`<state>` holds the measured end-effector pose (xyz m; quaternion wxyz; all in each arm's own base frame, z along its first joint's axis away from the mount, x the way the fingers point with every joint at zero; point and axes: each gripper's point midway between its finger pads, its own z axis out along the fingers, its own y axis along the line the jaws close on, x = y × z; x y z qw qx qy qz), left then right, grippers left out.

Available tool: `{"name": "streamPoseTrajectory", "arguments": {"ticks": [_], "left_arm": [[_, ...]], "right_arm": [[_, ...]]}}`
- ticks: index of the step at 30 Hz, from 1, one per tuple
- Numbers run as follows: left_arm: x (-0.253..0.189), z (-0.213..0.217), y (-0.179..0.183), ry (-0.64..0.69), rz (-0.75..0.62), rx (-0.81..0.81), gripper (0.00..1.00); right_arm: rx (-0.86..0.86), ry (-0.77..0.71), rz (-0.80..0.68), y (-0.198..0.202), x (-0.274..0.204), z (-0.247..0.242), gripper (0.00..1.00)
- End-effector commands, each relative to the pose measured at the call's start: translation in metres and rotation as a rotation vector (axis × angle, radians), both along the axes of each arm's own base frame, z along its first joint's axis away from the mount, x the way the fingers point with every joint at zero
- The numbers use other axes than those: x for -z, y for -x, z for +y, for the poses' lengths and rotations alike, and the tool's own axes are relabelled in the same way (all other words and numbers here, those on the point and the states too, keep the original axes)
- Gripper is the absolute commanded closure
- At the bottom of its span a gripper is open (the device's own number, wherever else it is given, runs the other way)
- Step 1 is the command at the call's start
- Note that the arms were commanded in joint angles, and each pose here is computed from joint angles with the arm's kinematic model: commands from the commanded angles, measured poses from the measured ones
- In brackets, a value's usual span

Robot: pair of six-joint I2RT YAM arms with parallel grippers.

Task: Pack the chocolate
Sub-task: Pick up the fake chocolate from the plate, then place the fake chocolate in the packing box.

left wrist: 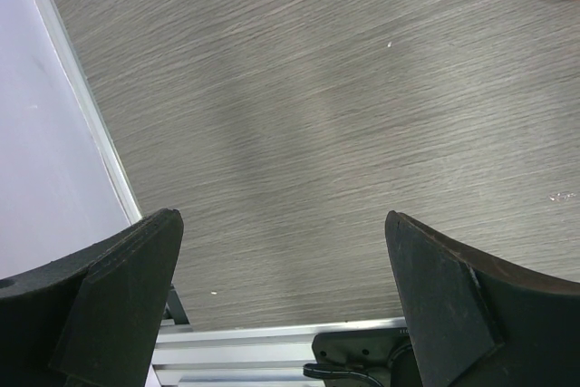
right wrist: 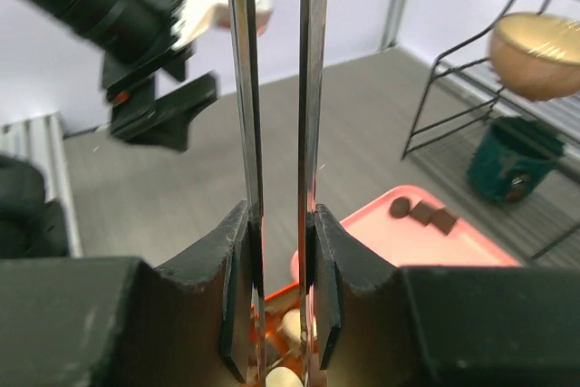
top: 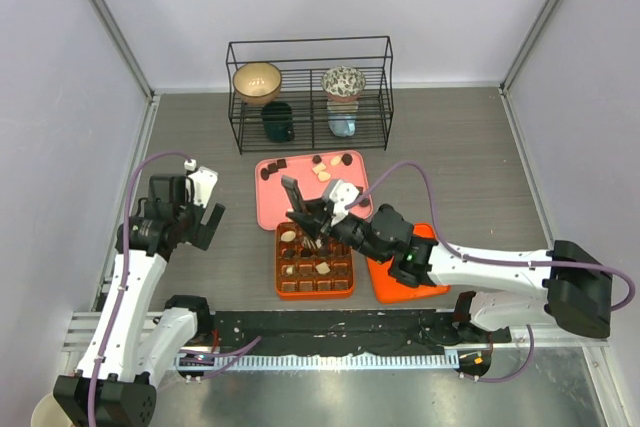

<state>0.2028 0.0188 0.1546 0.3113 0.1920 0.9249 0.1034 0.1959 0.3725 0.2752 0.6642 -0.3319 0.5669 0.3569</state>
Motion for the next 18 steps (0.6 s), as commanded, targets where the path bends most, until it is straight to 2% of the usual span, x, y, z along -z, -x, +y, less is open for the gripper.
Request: {"name": "streamPoseTrajectory", "arguments": {"ticks": [1,13,18], "left_arm": [[-0.011,-0.004,-0.002,0.027,-0.038,-0.002,0.00],[-0.019,-0.002,0.004,0.025,-0.058,-0.003,0.00],[-0.019,-0.004,0.004,0.029,-0.056,0.000,0.00]], "right_arm": [[-0.007,0.014,0.040,0.016,0.009,-0.003,0.96],[-0.080,-0.040,0.066,0.029,0.020,0.027,0.94],[-0.102,-0.064,0.086,0.032,0.018,0.034,0.89]]}}
